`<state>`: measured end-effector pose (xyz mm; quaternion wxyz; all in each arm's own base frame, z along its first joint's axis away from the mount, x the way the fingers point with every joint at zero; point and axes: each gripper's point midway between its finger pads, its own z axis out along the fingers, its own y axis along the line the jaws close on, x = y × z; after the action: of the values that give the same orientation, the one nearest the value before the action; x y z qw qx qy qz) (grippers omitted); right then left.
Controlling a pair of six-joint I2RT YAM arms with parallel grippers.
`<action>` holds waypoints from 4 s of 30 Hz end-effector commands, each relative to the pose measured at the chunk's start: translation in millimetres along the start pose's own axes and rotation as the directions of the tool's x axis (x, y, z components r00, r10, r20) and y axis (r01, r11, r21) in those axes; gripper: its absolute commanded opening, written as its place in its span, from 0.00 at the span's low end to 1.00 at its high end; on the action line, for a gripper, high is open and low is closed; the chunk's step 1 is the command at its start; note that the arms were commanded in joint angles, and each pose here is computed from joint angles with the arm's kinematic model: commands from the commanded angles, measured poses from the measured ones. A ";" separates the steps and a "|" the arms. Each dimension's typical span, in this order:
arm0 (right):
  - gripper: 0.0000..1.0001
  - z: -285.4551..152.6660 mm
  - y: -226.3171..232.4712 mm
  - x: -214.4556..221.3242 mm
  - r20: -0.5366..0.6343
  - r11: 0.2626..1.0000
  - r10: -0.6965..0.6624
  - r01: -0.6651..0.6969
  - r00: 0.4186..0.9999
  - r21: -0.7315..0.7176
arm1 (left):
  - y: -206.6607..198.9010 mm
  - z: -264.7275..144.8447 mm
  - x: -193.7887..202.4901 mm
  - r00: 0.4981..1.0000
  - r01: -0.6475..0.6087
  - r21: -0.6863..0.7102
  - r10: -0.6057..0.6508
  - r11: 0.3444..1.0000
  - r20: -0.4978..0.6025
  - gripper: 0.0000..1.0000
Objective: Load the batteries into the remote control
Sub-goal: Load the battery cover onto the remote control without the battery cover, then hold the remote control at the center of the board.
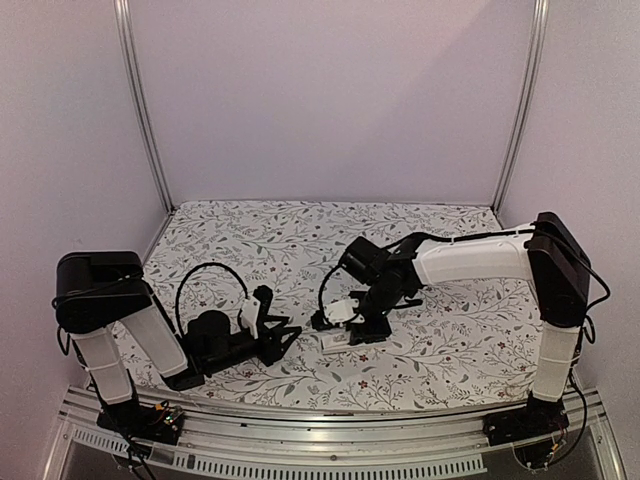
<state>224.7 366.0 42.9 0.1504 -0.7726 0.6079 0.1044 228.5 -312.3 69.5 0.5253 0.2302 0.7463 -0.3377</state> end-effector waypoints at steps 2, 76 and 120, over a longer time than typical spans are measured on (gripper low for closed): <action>0.31 8.0 4.9 -3.4 0.000 0.999 0.019 -0.019 1.000 -0.040 | -12.6 -0.9 -33.0 0.990 0.001 0.044 -0.007 0.999 0.138 0.46; 0.46 -60.3 -48.3 111.9 0.376 0.126 0.919 -0.992 0.118 0.004 | -74.4 126.4 50.3 0.710 -0.430 0.503 0.625 0.750 -0.326 0.84; 0.15 -30.7 -0.2 87.7 0.241 0.048 0.970 -0.971 -0.010 -0.233 | -78.8 118.6 59.3 0.725 -0.391 0.526 0.605 0.755 -0.329 0.30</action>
<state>250.8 271.5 45.2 0.1471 -0.1074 0.9365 0.2998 235.4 -455.4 18.2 0.3437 0.6071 0.6669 -0.2620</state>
